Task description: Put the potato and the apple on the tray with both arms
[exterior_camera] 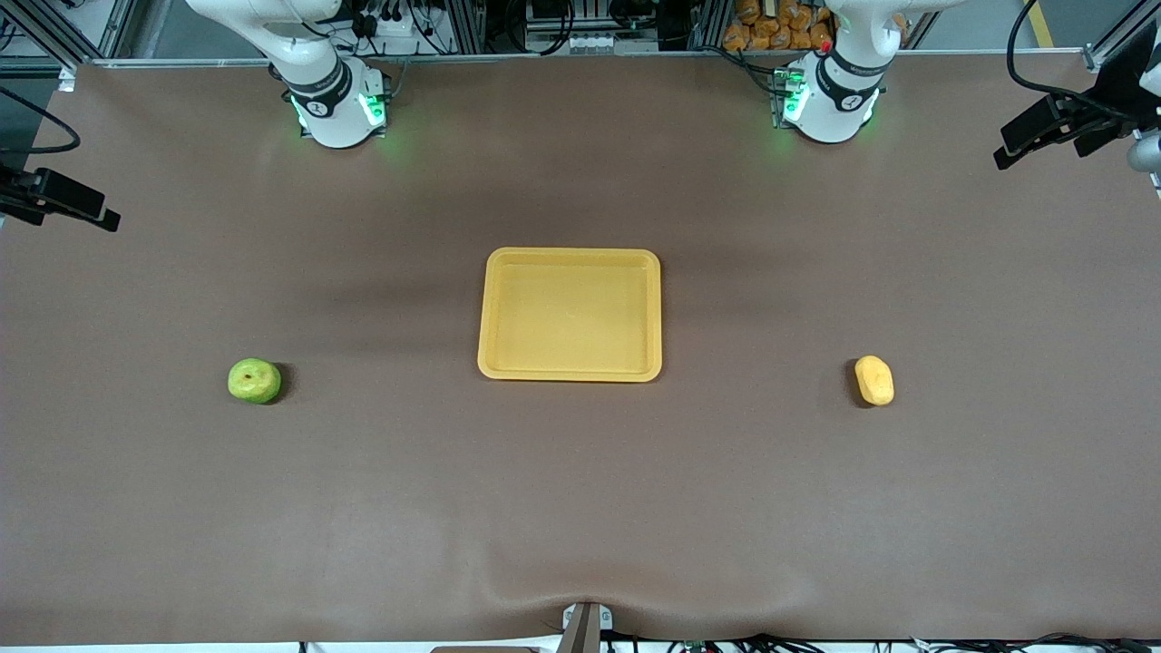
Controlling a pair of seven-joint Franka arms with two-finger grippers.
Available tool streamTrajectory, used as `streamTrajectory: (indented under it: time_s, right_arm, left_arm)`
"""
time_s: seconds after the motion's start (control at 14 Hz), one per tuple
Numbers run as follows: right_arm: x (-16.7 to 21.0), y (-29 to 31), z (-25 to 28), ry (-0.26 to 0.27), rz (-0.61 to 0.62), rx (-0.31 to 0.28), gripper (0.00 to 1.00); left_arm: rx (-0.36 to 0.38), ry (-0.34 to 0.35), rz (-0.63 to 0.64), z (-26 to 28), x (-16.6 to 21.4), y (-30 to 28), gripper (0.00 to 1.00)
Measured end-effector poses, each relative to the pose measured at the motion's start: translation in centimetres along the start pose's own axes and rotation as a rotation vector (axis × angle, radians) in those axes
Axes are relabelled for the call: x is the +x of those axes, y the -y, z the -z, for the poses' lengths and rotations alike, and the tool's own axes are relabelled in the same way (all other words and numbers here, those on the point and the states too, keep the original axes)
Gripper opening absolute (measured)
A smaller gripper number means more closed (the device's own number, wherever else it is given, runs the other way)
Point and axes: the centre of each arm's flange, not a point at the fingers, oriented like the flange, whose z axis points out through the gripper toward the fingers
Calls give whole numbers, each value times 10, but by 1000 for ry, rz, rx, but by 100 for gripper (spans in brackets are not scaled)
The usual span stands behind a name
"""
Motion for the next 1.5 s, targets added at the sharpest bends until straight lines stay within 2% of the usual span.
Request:
streamTrajectory:
  time_s: [0.86,1.29,1.5]
  right_arm:
    - [4,0,-5,3,-1,0,100]
    - [34,3,-39,34,-1,-6,100]
    - [65,7,-70,11,0,7,100]
  left_arm:
    - [9,77,-1,-45,22,-3,100]
    - [3,50,1,-103,37,-5,100]
    - [-1,31,2,-131,41,-6,100]
